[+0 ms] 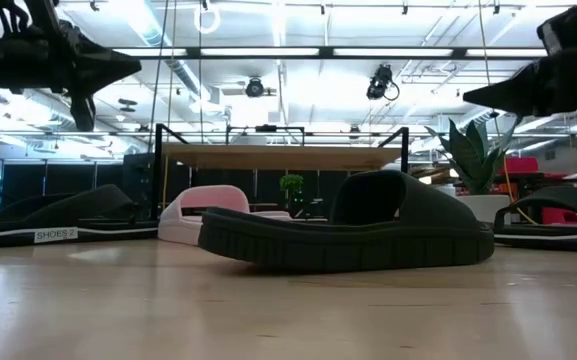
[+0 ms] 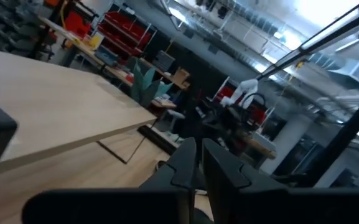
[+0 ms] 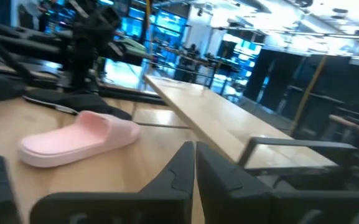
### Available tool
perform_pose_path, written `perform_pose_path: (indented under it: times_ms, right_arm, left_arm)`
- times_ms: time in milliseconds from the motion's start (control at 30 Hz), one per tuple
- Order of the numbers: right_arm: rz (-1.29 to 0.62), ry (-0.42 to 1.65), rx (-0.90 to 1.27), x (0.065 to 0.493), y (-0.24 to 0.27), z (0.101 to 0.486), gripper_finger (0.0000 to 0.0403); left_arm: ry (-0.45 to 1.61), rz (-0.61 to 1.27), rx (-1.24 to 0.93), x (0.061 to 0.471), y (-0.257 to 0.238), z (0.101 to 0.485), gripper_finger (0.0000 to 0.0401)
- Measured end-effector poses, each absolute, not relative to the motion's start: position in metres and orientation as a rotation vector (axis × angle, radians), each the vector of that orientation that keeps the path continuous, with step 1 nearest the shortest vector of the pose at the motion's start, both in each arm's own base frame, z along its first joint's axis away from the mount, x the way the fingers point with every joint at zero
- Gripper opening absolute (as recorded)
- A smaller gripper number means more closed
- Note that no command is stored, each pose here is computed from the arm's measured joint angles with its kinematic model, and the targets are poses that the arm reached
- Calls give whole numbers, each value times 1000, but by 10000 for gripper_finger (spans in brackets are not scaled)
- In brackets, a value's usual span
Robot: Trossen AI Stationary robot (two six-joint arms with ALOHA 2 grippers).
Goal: Pick and place slides into the shelf
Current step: Put the top pink slides on the shelf
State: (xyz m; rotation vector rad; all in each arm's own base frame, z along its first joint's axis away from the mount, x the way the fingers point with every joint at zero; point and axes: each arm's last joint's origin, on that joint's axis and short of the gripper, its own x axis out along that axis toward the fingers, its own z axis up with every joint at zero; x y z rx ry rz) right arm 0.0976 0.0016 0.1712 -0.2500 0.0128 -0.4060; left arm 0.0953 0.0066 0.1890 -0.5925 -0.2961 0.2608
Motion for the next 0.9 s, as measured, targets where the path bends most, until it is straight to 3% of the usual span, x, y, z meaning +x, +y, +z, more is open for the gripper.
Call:
perform_pose_path:
  times_ms: [467, 700, 900]
  right_arm:
    - [-495, 41, -254, 98, -13, 170, 105]
    - [-557, 40, -218, 97, -20, 169, 112]
    - [-454, 9, -123, 98, -18, 169, 112]
  left_arm:
    - [-277, 274, -289, 93, 5, 211, 52]
    - [-3, 307, -154, 108, 4, 241, 89]
    - [198, 321, -112, 149, 2, 254, 124]
